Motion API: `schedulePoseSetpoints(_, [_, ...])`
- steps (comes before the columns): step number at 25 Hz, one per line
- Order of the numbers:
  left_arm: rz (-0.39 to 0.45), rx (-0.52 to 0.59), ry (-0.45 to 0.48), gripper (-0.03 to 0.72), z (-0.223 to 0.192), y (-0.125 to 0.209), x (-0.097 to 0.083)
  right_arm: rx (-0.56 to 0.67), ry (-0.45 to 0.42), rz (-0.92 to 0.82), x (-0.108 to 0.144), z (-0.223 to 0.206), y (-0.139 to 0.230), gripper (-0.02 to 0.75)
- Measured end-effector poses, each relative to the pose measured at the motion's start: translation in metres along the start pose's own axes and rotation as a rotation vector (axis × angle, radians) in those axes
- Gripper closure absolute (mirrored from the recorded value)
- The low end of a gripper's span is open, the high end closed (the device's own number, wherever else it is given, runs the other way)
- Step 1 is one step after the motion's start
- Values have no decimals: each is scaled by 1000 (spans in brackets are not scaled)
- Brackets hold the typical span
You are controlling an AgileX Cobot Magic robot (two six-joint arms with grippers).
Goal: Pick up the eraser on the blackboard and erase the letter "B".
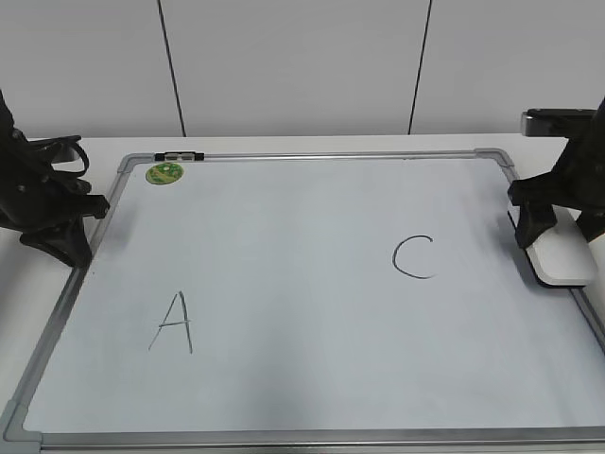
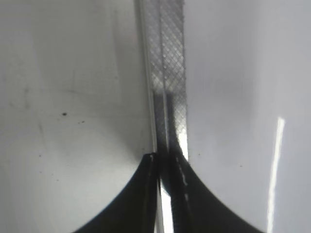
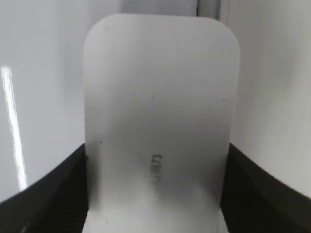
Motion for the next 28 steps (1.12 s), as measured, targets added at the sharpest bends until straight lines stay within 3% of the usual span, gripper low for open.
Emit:
schedulePoseSetpoints(13, [0, 0, 0, 656, 0, 0, 0, 1, 0, 6, -1, -20, -16, 200])
schedulePoseSetpoints(19, [0, 0, 0, 655, 0, 0, 0, -16, 1, 9, -1, -18, -23, 127])
schedulePoseSetpoints(28, [0, 0, 0, 653, 0, 0, 0, 12, -2, 11, -1, -7, -24, 115])
Point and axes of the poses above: a point on each arm's last joint axis where the gripper is mounted, z pointing back along that axis away from the gripper, x along the wrist's bending axis when the last joint is at zero, y = z × x, the point moved 8 cm from there along -z, pointing out along that axis toward the gripper, and after that the axes turned 3 degrees about -z, right-handed, at the moved point
